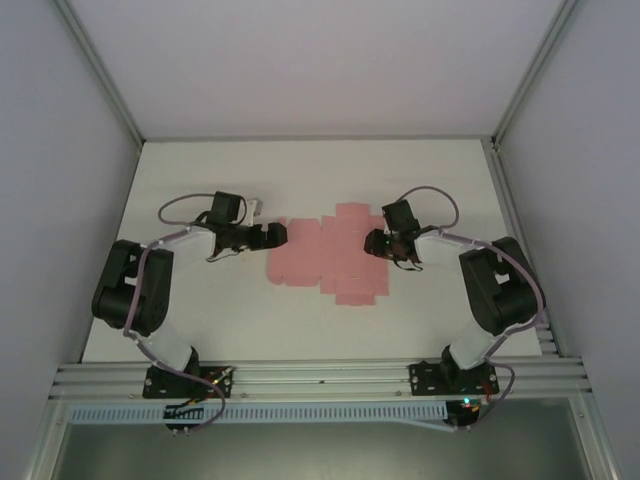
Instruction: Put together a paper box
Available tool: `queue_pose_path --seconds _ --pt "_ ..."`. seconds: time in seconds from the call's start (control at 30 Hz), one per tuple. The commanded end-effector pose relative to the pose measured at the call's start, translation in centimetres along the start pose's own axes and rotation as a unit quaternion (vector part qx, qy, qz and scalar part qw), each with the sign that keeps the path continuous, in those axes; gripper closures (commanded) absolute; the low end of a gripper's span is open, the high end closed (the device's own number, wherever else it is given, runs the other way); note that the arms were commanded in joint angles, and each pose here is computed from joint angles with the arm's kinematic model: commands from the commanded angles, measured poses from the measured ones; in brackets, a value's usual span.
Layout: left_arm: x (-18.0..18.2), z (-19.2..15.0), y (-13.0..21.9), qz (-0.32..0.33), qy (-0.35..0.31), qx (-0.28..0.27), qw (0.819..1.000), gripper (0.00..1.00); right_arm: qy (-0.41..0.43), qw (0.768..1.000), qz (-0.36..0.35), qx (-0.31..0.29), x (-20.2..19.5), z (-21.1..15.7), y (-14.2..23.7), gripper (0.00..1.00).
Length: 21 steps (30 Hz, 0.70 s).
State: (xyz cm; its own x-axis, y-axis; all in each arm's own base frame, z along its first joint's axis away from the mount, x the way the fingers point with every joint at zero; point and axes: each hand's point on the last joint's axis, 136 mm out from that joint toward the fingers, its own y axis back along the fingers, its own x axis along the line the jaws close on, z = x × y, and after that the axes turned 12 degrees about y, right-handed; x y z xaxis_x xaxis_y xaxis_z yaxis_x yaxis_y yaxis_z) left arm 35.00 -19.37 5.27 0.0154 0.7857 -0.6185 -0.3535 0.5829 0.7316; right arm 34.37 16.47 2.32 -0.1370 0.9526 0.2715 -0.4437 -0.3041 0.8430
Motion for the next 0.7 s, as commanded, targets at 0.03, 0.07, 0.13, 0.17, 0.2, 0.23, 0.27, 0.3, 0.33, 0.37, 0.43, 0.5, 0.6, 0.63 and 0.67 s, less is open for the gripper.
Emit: queue_pose_path --seconds 0.03,0.07,0.13,0.17,0.2,0.23,0.27,0.3,0.33,0.37,0.43,0.5,0.6,0.63,0.67 --pt "-2.1 -1.3 -0.8 -0.064 0.006 0.045 0.997 0.0 -0.046 0.998 -0.008 0.043 -1.7 -3.9 -1.7 0.63" --pt "-2.1 -1.5 -1.0 -0.065 0.005 0.048 0.997 0.0 -0.05 0.998 -0.007 0.046 -1.8 -4.3 -1.9 0.63" --pt "-2.5 -1.7 -1.2 -0.077 0.002 0.056 0.995 0.02 -0.053 0.997 -0.006 0.049 -2.0 -4.7 -2.2 0.64" --pt "-2.8 -1.8 -1.4 -0.085 0.004 0.061 0.995 0.03 -0.055 0.997 -0.007 0.051 -2.1 -4.9 -2.4 0.64" --pt "-3.0 -1.8 -1.4 -0.096 0.005 0.064 0.993 0.04 -0.056 0.997 -0.005 0.052 -2.1 -4.9 -2.5 0.65" --pt "-3.4 -1.9 -1.5 -0.107 0.007 0.067 0.992 0.06 -0.058 0.997 -0.003 0.053 -2.1 -4.9 -2.5 0.66" --pt "-3.6 -1.9 -1.5 -0.114 0.007 0.069 0.991 0.09 -0.061 0.997 -0.002 0.054 -2.1 -5.0 -2.6 0.66" --pt "-3.9 -2.0 -1.5 -0.122 0.005 0.071 0.99 0.1 -0.062 0.997 0.001 0.051 -2.0 -4.9 -2.6 0.66" --pt "-4.1 -1.9 -1.6 -0.13 0.005 0.07 0.989 0.11 -0.064 0.997 0.006 0.048 -1.9 -4.9 -2.6 0.66" --pt "-4.3 -1.9 -1.6 -0.134 0.006 0.07 0.989 0.13 -0.066 0.997 0.011 0.043 -1.8 -4.8 -2.6 0.66" --pt "-4.5 -1.8 -1.8 -0.142 0.008 0.07 0.987 0.2 -0.074 0.996 0.024 0.038 -1.8 -4.8 -2.7 0.66" --pt "-4.8 -1.7 -1.8 -0.147 0.006 0.067 0.987 0.31 -0.079 0.996 0.039 0.031 -1.5 -4.7 -2.7 0.66" --pt "-5.3 -1.2 -1.5 -0.151 -0.001 0.059 0.987 0.55 -0.084 0.995 0.059 0.016 -1.1 -4.3 -2.6 0.66" --pt "-5.5 -1.0 -1.3 -0.152 -0.005 0.056 0.987 0.62 -0.087 0.994 0.061 0.011 -1.2 -4.1 -2.4 0.66" --pt "-5.6 -0.9 -1.2 -0.151 -0.009 0.052 0.987 0.68 -0.086 0.994 0.065 0.004 -1.1 -3.7 -2.2 0.66"
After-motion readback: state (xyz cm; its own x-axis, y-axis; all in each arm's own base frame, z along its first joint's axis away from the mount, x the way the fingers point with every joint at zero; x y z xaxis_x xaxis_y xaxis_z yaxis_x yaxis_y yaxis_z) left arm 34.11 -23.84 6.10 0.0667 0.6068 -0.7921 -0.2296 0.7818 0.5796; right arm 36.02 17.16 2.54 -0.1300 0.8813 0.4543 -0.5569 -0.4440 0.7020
